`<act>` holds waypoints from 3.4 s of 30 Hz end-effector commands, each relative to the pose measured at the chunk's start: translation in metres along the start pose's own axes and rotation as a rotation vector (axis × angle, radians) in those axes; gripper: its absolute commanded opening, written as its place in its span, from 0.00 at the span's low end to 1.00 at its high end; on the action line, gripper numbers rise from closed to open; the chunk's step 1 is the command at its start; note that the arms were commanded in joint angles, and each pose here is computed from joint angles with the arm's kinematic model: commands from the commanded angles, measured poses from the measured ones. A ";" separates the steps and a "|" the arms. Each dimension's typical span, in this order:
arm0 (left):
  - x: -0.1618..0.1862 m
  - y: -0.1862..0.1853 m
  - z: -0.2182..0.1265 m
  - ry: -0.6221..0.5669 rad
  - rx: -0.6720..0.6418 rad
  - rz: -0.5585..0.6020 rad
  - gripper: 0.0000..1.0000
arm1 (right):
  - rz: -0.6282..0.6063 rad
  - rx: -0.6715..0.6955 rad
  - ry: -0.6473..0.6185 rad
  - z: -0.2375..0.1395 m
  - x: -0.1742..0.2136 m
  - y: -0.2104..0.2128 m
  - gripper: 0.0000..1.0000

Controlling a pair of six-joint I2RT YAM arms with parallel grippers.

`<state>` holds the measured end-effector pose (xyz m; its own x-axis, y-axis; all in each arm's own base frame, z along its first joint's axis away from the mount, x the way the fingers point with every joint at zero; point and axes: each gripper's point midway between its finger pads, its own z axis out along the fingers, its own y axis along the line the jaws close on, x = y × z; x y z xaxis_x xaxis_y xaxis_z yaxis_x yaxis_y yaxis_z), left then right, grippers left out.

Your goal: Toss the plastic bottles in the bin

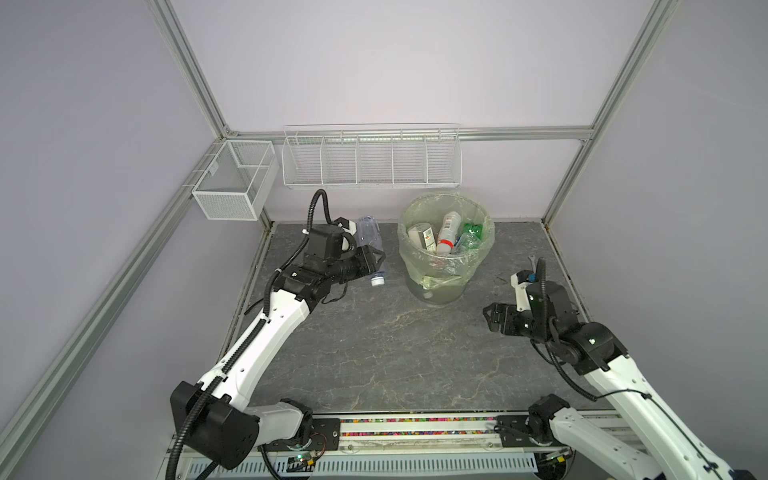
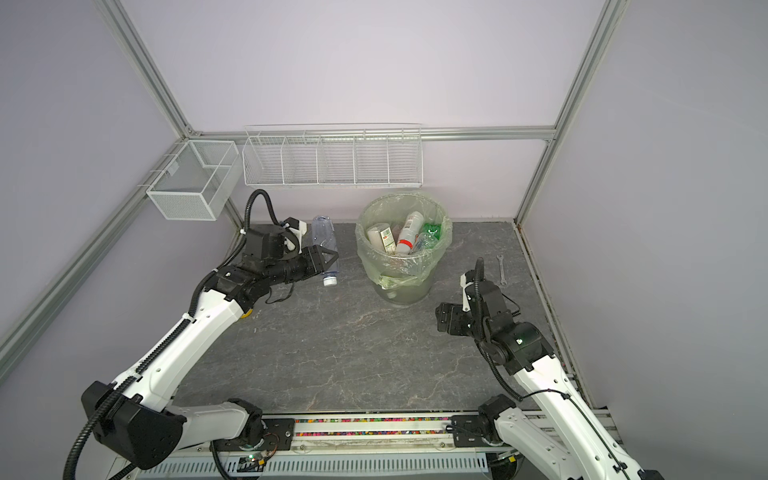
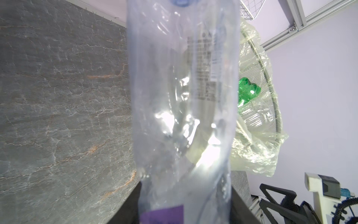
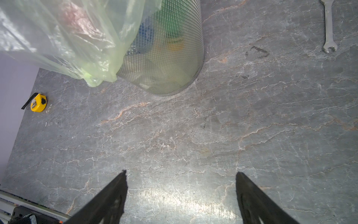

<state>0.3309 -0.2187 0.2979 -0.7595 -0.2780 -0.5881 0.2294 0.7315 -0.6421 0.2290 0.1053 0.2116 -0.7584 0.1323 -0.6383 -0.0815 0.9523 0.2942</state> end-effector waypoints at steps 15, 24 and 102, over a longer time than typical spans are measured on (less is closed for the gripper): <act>0.013 0.021 -0.021 -0.021 -0.088 -0.021 0.51 | -0.020 0.058 -0.021 -0.003 0.002 -0.014 0.89; -0.029 -0.079 0.008 0.056 0.043 0.067 0.52 | -0.038 0.083 -0.008 0.001 0.011 -0.021 0.88; -0.082 0.081 -0.029 -0.088 -0.169 -0.108 0.99 | 0.110 0.073 -0.277 0.109 -0.265 0.071 0.97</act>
<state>0.3935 -0.1205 0.3147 -0.7076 -0.4257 -0.5640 0.0258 0.7821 -0.6227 0.4790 0.1701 0.3090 -0.6090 0.2184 -0.7625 0.0082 0.9630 0.2692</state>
